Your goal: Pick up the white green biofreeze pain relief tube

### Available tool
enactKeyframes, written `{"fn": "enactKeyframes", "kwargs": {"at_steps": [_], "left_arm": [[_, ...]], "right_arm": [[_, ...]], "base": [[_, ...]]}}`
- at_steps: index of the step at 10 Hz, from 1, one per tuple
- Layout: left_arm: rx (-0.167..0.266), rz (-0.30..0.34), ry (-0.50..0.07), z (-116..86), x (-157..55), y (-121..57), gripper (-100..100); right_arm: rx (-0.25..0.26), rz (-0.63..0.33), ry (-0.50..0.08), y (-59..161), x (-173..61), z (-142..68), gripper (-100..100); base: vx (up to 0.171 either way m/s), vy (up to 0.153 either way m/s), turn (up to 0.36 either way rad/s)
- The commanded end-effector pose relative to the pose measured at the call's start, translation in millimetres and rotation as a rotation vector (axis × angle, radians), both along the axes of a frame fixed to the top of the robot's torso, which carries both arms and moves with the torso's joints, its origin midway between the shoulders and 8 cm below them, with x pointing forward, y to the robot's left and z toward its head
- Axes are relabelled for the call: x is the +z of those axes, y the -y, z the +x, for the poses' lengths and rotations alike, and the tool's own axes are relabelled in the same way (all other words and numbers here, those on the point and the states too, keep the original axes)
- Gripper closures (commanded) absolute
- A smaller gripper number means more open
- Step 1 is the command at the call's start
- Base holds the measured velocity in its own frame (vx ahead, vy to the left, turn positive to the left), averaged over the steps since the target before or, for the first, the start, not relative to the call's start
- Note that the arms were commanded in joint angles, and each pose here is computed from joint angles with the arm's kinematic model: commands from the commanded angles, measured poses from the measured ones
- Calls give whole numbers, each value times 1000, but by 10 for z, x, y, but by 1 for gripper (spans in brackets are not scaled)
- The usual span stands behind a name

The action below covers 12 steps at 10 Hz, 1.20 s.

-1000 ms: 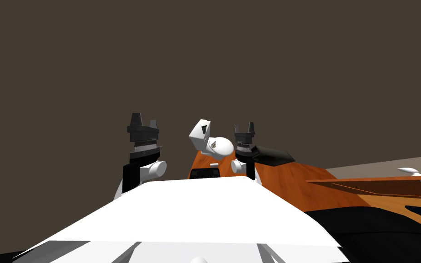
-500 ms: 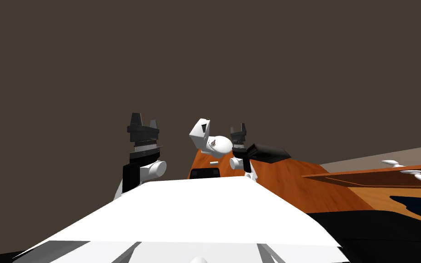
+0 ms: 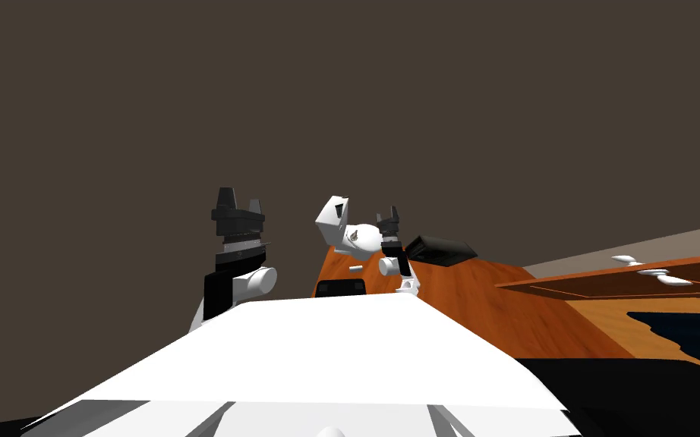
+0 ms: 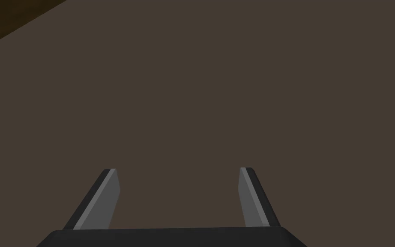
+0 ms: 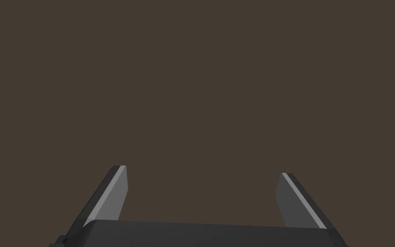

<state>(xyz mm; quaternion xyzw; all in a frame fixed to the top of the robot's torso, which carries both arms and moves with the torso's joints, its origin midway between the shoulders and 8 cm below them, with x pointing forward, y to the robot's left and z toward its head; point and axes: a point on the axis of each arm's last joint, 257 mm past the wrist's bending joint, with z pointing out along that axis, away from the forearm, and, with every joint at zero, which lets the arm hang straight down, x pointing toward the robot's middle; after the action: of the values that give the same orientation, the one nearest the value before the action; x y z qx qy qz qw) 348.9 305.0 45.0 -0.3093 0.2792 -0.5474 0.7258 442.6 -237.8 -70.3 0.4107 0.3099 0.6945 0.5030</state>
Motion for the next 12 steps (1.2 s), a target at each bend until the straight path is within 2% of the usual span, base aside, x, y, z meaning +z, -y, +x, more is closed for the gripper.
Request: {"fn": "enactKeyframes", "kwargs": {"at_steps": [1,3,4,5,6,7,8,9,10,11,12], "left_arm": [[0,0,0,0,0,0,0],[0,0,0,0,0,0,0],[0,0,0,0,0,0,0],[0,0,0,0,0,0,0],[0,0,0,0,0,0,0],[0,0,0,0,0,0,0],[0,0,0,0,0,0,0],[0,0,0,0,0,0,0],[0,0,0,0,0,0,0],[0,0,0,0,0,0,0],[0,0,0,0,0,0,0]], "right_arm": [[8,8,-33,9,-128,61,-100],[49,52,-112,-59,-354,329,-100],[46,50,-141,-46,-485,354,-100],[67,73,-178,-89,-575,486,-100],[64,73,-197,-76,-669,499,-100],[85,97,-237,-122,-763,631,-100],[81,96,-254,-107,-853,639,-100],[102,121,-295,-154,-945,770,-100],[98,120,-312,-139,-1036,775,-100],[118,146,-353,-183,-1129,903,-100],[114,145,-370,-170,-1215,905,-100]], "base": [[-52,16,-24],[-87,25,-73],[-74,30,-20],[-70,28,-38],[-51,19,-23],[-53,16,-49],[-44,15,-25],[-51,13,-61],[-42,15,-25],[-45,25,-40],[-33,14,-26]]}}
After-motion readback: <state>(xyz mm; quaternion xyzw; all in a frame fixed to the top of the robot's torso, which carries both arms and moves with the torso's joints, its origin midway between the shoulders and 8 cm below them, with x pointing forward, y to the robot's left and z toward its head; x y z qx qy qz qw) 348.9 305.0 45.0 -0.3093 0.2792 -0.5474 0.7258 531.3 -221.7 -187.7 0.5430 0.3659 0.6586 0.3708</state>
